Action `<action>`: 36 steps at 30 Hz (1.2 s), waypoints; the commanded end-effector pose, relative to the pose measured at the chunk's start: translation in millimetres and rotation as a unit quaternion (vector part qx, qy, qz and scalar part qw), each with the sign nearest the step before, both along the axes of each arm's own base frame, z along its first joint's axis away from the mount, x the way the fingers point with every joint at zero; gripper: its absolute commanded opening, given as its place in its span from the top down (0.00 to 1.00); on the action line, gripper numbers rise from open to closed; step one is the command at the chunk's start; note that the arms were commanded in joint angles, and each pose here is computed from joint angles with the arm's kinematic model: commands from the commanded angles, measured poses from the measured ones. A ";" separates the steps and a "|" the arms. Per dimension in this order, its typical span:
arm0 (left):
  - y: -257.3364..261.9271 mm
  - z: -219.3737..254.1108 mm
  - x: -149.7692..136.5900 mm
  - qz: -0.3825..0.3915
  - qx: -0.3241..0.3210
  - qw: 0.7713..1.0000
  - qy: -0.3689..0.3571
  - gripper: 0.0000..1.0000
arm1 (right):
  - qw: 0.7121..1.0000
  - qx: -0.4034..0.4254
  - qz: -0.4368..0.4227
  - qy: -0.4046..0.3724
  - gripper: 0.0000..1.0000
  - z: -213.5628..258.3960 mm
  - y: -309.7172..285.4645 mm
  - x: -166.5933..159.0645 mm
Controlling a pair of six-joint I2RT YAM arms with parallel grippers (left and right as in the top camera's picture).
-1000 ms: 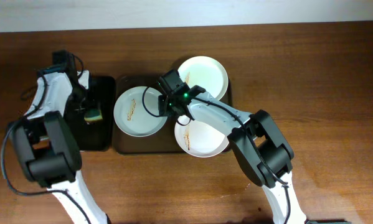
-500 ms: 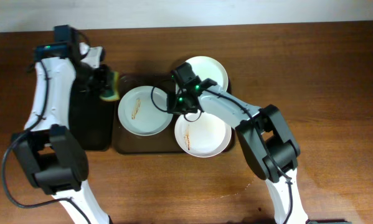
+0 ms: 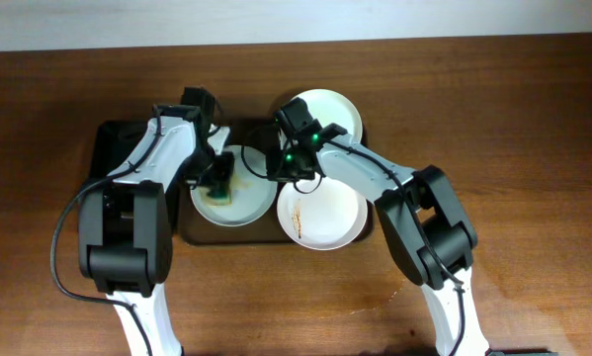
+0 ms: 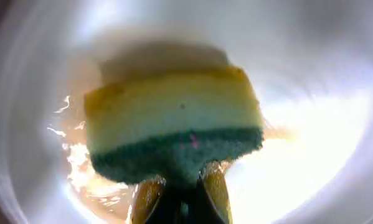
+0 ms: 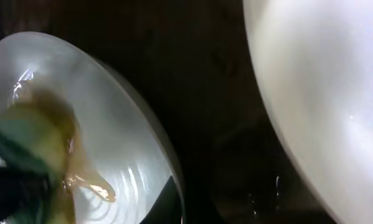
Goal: Clean dirty plates on tray and stack at the side
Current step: 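Scrub the left white plate with the sponge while right gripper holds it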
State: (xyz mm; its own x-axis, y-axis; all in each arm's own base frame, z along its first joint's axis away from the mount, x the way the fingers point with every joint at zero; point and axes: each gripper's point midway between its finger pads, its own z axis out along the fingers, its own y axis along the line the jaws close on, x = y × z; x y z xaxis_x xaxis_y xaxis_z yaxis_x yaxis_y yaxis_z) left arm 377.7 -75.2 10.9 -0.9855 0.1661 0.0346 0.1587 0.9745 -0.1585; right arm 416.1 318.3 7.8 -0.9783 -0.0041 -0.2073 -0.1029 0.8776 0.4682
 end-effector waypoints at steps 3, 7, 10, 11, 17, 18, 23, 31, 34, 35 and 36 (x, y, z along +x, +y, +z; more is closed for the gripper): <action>-40.4 -6.3 -3.6 -0.013 -0.140 0.990 0.009 0.99 | 1.000 -0.005 -0.009 0.006 0.96 -8.1 -0.9 1.5; 46.3 -17.3 68.7 0.141 0.041 0.981 -0.123 0.99 | 1.000 -0.005 -0.010 0.005 0.96 -8.0 -1.1 1.9; 54.4 -22.3 35.0 0.144 0.091 0.984 -0.061 1.00 | 1.000 -0.007 -0.011 0.004 0.96 -8.3 -1.7 2.4; 48.9 -23.1 10.1 0.125 0.096 0.987 -0.013 0.99 | 1.000 -0.007 -0.011 0.004 0.96 -8.3 -1.7 2.4; -42.7 -3.1 5.6 0.024 -0.165 0.986 0.003 0.99 | 1.000 -0.008 -0.011 0.004 0.96 -8.4 -1.8 2.3; -38.2 -5.8 16.0 0.042 -0.150 0.988 -0.014 1.00 | 1.000 -0.007 -0.011 0.004 0.96 -8.4 -1.8 2.4; 64.2 -19.7 40.5 0.149 0.150 0.974 -0.085 1.00 | 1.000 -0.007 -0.011 0.004 0.96 -8.4 -1.9 2.5; -42.4 -5.3 -11.1 0.002 -0.157 0.987 0.028 1.00 | 1.000 -0.007 -0.011 0.004 0.96 -8.3 -1.7 2.4; -41.3 -12.2 33.5 0.087 -0.149 0.984 -0.040 0.99 | 1.000 -0.007 -0.011 0.004 0.96 -8.3 -1.7 2.4; -25.2 -17.4 47.6 0.112 -0.102 0.986 -0.068 1.00 | 1.000 -0.007 -0.011 0.004 0.96 -8.3 -1.7 2.4; -14.8 -17.9 55.8 0.121 -0.075 0.986 -0.086 1.00 | 1.000 -0.007 -0.011 0.004 0.96 -8.4 -1.8 2.4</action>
State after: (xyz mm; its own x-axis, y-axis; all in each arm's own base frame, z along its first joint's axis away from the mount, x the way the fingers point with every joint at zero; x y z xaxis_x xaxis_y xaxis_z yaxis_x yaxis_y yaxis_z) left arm 426.0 -108.7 12.9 -0.9883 0.0048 -0.1525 0.0660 0.9146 -0.3989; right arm 422.2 314.9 6.9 -0.9763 0.0217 -0.2155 -0.0829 0.8817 0.4645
